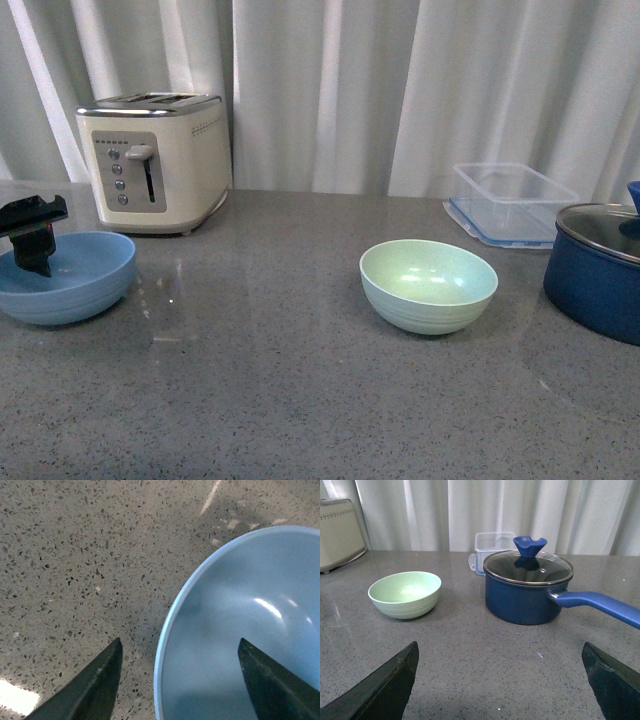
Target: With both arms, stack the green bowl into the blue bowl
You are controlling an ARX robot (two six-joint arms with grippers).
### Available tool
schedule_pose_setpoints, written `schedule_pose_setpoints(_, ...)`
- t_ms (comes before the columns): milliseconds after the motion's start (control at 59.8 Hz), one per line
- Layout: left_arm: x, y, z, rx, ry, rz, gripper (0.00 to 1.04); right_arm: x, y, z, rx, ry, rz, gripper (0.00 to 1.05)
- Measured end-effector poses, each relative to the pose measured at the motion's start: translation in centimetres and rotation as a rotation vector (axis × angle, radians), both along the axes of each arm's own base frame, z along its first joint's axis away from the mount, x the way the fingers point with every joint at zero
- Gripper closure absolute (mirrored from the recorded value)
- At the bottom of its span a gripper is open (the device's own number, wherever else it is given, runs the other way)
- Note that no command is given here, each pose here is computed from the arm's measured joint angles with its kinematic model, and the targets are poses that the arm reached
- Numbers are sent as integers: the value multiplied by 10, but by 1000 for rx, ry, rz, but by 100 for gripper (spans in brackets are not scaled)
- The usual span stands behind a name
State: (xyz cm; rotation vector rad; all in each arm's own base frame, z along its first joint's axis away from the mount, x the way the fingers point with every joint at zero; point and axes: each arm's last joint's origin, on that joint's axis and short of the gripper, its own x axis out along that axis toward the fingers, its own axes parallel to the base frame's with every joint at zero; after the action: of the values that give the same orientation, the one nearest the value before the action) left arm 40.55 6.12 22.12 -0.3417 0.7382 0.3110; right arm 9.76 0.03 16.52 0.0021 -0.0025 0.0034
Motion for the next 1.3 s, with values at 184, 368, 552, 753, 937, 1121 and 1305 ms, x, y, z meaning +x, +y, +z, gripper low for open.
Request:
schedule_pose_setpoints(184,6,-4,-7,2,36,-4,70,0,0,0,0,0,0,10)
schedule_pose_setpoints(368,6,-5,-3,-18,32,-11,98,0,0,0,0,0,0,10)
schedule_pose_setpoints(552,-1,-11,14,-34,5,-38,101,0,0,0,0,0,0,10)
schedule_pose_setpoints(753,-8,-33,37,-41,-50,-99,101,0,0,0,0,0,0,10)
schedule_pose_setpoints(937,-2,-75,45,-42,-68,-197,101,0,0,0,0,0,0,10)
schedule_pose_setpoints(1121,10,-112,38,-46,-55,-255,101,0,0,0,0,0,0,10)
schedule_pose_setpoints(1305,25,-134,21,-51,-14,-269,101,0,0,0,0,0,0,10)
